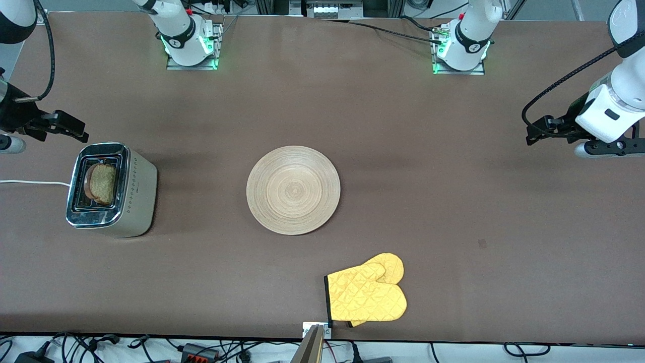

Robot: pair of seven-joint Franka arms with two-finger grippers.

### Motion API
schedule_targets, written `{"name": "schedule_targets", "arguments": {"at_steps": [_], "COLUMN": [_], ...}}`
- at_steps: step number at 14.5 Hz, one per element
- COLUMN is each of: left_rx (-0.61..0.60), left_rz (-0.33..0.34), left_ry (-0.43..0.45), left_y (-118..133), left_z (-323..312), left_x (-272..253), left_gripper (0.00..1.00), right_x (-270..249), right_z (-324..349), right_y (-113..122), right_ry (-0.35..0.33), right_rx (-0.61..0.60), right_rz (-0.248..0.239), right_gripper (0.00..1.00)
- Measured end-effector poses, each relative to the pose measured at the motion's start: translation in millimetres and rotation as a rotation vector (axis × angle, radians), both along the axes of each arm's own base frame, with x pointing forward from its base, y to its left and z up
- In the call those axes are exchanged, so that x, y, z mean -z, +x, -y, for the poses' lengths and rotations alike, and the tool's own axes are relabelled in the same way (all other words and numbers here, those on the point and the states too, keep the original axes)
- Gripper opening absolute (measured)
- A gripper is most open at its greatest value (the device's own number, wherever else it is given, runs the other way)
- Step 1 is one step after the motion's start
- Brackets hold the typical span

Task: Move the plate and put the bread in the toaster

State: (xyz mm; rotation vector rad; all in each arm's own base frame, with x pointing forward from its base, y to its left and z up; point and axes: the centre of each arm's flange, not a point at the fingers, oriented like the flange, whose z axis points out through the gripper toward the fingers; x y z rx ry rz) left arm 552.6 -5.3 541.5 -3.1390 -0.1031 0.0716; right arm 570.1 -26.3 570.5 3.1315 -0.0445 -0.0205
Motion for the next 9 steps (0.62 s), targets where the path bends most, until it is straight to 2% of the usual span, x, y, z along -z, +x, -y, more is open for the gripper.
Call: {"name": "schedule_targets", "arguments": {"at_steps": [9], "left_rx": [-0.001], "left_rz": [0.0], "left_ry": [0.0], "left_y": [0.0], "left_z": [-0.3], "left_x": [0.0], "left_gripper": [1.0], "right_x": [1.4], "right_z": [1.9], "right_y": [-1.1], "right_ry": [0.001], "right_rx": [0.003], "right_rz": [-0.009], "right_gripper": [1.0]}}
